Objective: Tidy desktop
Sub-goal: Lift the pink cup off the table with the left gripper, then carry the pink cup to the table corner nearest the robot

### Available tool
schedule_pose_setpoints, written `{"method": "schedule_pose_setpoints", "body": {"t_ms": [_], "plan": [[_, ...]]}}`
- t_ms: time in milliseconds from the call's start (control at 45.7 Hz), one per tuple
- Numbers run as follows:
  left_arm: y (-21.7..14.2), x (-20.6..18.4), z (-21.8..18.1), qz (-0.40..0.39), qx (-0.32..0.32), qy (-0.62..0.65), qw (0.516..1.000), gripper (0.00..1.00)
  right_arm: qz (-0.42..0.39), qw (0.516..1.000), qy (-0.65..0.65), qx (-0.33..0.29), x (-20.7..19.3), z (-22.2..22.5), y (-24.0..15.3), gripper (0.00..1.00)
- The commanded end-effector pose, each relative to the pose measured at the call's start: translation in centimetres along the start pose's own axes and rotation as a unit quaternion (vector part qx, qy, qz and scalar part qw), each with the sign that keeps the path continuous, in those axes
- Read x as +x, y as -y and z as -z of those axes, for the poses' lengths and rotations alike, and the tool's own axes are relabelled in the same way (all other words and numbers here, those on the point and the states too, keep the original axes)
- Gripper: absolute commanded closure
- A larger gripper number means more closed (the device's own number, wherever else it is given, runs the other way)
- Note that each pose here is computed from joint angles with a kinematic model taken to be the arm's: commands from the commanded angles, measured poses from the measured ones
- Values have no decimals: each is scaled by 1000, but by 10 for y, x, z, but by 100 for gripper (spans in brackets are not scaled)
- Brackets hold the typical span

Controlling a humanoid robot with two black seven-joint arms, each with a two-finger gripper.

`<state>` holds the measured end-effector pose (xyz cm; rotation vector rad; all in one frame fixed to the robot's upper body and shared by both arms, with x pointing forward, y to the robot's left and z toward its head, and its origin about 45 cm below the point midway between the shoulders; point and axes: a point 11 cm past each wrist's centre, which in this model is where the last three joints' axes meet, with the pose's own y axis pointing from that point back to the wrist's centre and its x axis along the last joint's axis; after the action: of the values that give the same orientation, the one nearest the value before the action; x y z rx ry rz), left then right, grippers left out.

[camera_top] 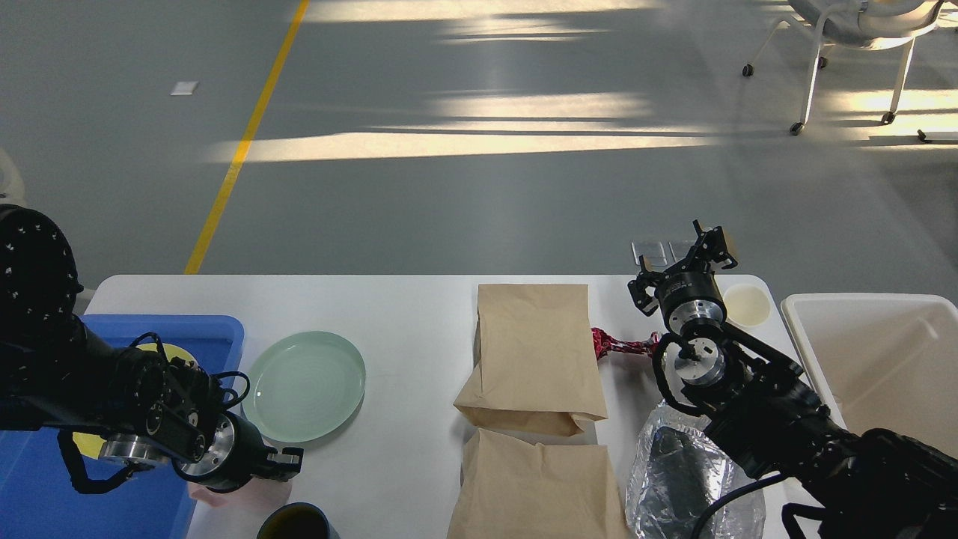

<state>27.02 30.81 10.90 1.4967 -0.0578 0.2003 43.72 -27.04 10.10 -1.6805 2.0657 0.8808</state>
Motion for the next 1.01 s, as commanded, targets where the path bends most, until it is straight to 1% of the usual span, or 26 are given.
{"method": "schedule_pose_setpoints", "body": {"t_ms": [0,394,569,678,809,918,984], "plan": [[-2,1,1,-2,2,-1,1000,100,0,1000,0,0,0,0,0,0],[-24,6,-4,7,11,-4,1000,100,0,1000,0,0,0,0,0,0],[-44,18,-6,6,7,-12,1000,100,0,1000,0,0,0,0,0,0],[-66,32,-13,24,-2,-18,1000,100,0,1000,0,0,0,0,0,0],[-104,55,-19,34,-15,-30,999,100,0,1000,0,0,0,0,0,0],[-145,75,-25,36,-25,-33,998,100,0,1000,0,0,0,0,0,0],[-179,87,-31,45,-33,-31,998,100,0,1000,0,0,0,0,0,0]]}}
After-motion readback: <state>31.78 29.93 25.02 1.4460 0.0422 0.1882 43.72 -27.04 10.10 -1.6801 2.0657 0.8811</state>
